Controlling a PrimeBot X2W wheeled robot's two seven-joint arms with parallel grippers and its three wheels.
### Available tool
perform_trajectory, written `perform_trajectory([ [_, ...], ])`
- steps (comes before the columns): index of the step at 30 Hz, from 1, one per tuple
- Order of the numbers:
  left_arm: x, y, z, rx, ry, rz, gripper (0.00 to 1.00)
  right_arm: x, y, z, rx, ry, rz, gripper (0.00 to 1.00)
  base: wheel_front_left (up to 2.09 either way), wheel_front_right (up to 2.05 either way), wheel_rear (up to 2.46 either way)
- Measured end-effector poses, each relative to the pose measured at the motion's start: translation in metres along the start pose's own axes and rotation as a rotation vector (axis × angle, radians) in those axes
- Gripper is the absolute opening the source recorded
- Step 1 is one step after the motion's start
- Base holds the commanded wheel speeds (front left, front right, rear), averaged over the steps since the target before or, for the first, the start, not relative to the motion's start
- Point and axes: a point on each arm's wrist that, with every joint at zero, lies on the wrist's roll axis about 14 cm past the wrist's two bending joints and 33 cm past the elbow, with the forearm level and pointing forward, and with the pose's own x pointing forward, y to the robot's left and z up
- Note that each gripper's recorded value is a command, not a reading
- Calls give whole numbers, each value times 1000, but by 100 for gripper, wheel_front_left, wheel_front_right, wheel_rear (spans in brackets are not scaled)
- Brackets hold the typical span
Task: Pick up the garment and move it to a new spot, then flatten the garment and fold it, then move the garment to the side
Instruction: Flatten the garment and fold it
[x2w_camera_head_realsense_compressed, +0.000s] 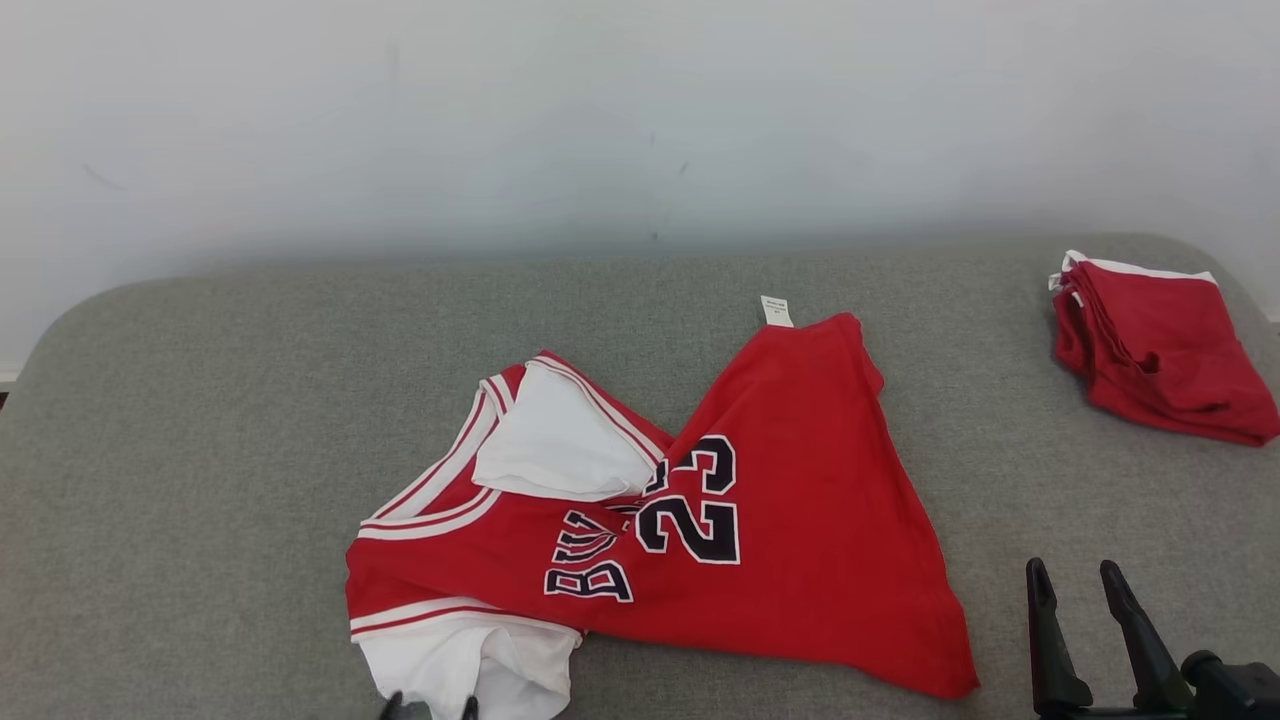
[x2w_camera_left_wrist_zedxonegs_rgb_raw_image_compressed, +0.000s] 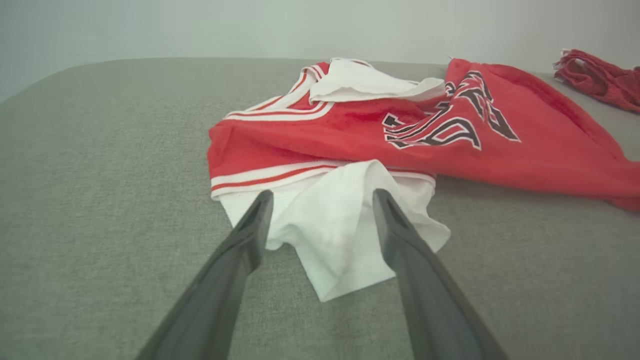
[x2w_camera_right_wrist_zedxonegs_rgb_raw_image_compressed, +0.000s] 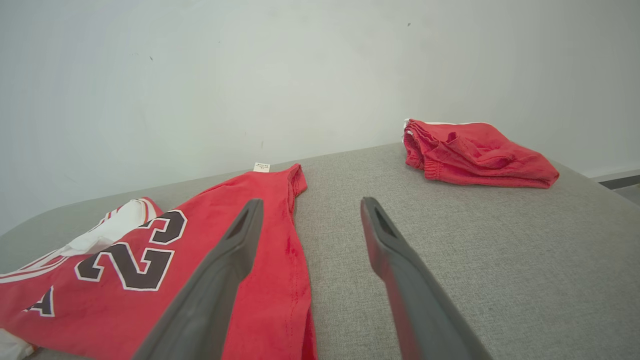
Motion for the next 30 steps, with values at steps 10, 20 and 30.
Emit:
perform_trajectory([
  [10,-6,-16,-48,-9,160,-50,100,-1,-1,-3,6,7,-9,100,0,0,0],
  [20,9,-2,-57,-9,206,-8,0,0,-7,-7,6,21,-28,100,0,0,0],
  [30,-5,7,-37,-51,119,37,0,5,3,-14,14,39,0,100,0,0,0],
])
